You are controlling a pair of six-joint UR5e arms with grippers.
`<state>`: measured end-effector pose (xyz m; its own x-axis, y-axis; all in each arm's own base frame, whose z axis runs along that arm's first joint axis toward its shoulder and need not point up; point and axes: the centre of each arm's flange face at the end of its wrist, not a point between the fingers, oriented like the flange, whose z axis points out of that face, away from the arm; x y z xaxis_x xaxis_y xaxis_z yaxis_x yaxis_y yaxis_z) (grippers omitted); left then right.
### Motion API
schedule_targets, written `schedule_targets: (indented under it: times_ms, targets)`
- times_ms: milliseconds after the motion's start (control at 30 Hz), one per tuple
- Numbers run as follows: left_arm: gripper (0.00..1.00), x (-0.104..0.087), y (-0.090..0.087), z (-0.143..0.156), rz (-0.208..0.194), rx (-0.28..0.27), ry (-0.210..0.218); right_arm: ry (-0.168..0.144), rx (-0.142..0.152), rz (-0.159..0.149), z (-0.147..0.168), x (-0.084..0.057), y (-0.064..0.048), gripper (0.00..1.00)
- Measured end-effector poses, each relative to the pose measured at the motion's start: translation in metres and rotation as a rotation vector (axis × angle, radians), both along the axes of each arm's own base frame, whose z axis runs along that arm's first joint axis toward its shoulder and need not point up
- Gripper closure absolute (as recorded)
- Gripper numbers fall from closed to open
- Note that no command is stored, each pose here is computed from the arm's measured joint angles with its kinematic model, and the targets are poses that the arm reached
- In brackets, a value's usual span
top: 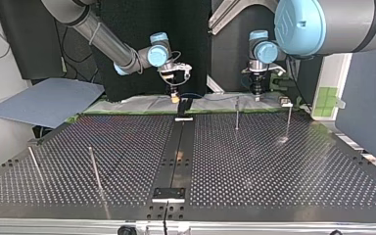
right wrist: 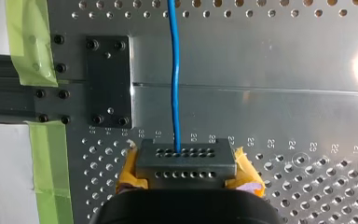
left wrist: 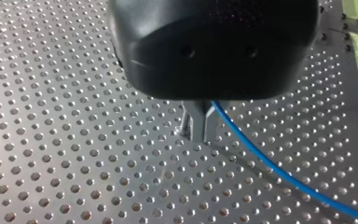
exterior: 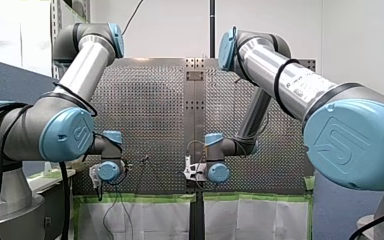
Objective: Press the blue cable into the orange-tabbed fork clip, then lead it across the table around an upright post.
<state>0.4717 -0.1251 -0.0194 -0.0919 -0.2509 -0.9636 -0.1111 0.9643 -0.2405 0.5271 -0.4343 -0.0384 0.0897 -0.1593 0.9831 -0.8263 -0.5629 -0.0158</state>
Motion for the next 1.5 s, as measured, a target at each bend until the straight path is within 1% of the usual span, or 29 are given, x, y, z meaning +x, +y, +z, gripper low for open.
schedule_targets:
  times_ms: [233,333,533,633,800,867,1033,1200,1367,1500]
  targets:
    - [1.00,0.003,-0.001,0.000,-0.005,-0.007,-0.004,0.001,0.000,-0.005,0.000,-0.002,-0.002,1.00]
    - [1.00,0.004,-0.002,-0.006,-0.009,-0.007,0.007,0.002,0.000,-0.012,0.000,-0.003,-0.003,1.00]
    - [1.00,0.006,-0.001,-0.027,-0.011,0.001,0.042,0.004,0.000,-0.023,0.000,-0.006,-0.006,1.00]
    - [1.00,0.012,-0.001,-0.029,-0.011,0.005,0.050,0.005,-0.001,-0.025,0.000,-0.007,-0.007,1.00]
    - [1.00,0.028,0.000,-0.027,-0.010,0.008,0.054,0.007,-0.002,-0.026,0.000,-0.007,-0.008,1.00]
    - [1.00,0.031,0.001,-0.026,-0.008,0.009,0.064,0.012,-0.003,-0.025,0.000,-0.008,-0.008,1.00]
    - [1.00,0.027,0.002,-0.030,-0.005,0.017,0.110,0.025,-0.002,-0.022,-0.001,-0.008,-0.007,1.00]
    - [1.00,0.015,0.004,-0.034,-0.005,0.042,0.155,0.032,0.000,-0.019,-0.002,-0.007,-0.005,1.00]
    - [1.00,0.005,0.004,-0.035,-0.011,0.063,0.165,0.033,0.001,-0.018,-0.002,-0.007,-0.004,1.00]
    - [1.00,0.005,0.003,-0.032,-0.016,0.067,0.159,0.033,0.001,-0.018,-0.001,-0.007,-0.004,1.00]
